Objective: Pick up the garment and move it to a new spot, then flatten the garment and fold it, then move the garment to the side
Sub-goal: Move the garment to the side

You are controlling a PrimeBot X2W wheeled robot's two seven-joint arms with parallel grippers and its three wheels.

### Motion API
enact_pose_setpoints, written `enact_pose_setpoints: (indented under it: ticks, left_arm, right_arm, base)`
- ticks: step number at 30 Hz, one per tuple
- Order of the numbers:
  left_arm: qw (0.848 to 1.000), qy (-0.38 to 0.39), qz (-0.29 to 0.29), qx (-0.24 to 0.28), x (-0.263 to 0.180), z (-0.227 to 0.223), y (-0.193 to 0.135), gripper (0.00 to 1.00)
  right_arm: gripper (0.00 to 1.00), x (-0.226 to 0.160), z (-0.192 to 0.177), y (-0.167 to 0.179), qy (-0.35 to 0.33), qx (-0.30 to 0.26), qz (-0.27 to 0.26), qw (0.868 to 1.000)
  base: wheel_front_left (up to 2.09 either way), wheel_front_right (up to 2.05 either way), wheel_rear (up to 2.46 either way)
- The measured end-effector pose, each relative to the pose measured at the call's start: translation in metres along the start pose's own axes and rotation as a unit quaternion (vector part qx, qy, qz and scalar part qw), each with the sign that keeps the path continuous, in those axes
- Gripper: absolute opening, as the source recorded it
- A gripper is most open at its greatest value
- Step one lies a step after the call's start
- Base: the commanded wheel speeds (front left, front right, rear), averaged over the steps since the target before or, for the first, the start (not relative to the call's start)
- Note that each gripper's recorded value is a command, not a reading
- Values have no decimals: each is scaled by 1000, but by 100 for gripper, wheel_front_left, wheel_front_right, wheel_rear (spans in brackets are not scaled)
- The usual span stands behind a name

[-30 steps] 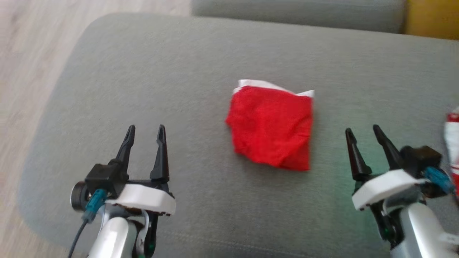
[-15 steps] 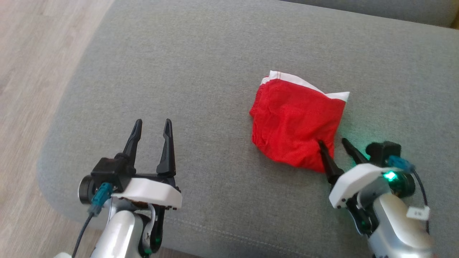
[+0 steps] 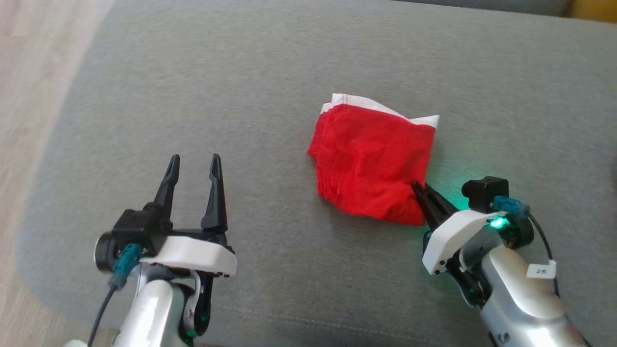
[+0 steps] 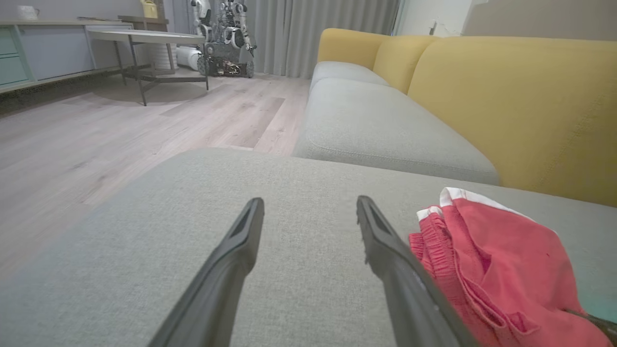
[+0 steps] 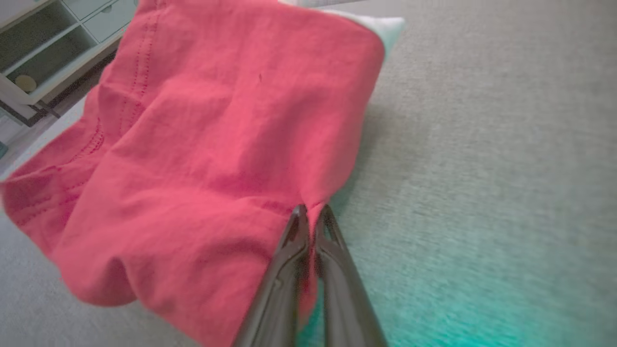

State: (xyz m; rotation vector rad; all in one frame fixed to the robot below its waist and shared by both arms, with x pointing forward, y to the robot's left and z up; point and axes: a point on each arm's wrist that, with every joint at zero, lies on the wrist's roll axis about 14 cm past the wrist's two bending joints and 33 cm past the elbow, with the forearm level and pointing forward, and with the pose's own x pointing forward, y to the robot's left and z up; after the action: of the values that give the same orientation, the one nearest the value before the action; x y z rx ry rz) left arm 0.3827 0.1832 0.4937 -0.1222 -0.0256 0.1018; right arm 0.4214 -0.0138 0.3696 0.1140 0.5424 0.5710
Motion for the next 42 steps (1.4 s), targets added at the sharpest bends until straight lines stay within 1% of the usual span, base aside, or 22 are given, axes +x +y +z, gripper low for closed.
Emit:
enact_pose_setpoints:
  ticks: [3, 6, 9, 14, 19, 24, 25, 28, 30, 37, 42]
  left_arm:
    - [1000, -3, -19, -4, 7, 0, -12, 100]
    - [999, -3, -40, -6, 15, -2, -26, 100]
    - [998, -4, -67, -11, 21, -4, -45, 100]
    - [994, 2, -108, -17, 30, -12, -74, 100]
    - [991, -1, -131, -20, 44, -14, -92, 100]
    - [989, 7, -143, -23, 52, -24, -99, 100]
    - [989, 7, -143, -23, 52, -24, -99, 100]
    - [989, 13, -144, -22, 54, -30, -100, 100]
    - [989, 17, -145, -22, 57, -34, -101, 100]
    - [988, 25, -148, -21, 68, -46, -102, 100]
    - [988, 28, -152, -20, 74, -52, -105, 100]
  right_arm:
    - [0, -12, 3, -17, -7, -18, -17, 1000]
    - [0, -30, 8, -42, -19, -37, -46, 998]
    - [0, -53, 10, -72, -25, -49, -85, 995]
    - [0, -97, 13, -125, -20, -75, -155, 985]
    - [0, -142, 24, -185, -13, -92, -232, 968]
    - [0, -182, 44, -242, -21, -93, -313, 945]
    - [0, -182, 44, -242, -21, -93, -313, 945]
    - [0, -200, 59, -269, -33, -93, -351, 931]
    - [0, -208, 62, -284, -38, -82, -372, 924]
    - [0, -230, 45, -319, -27, -43, -428, 903]
    - [0, -239, 37, -330, -25, -33, -448, 893]
  base:
    - [0, 0, 0]
    - [0, 0, 0]
    - [0, 0, 0]
    - [0, 0, 0]
    - [0, 0, 0]
    - [0, 0, 0]
    - [0, 0, 0]
    - [0, 0, 0]
    - [0, 0, 0]
    - [0, 0, 0]
    - [0, 0, 0]
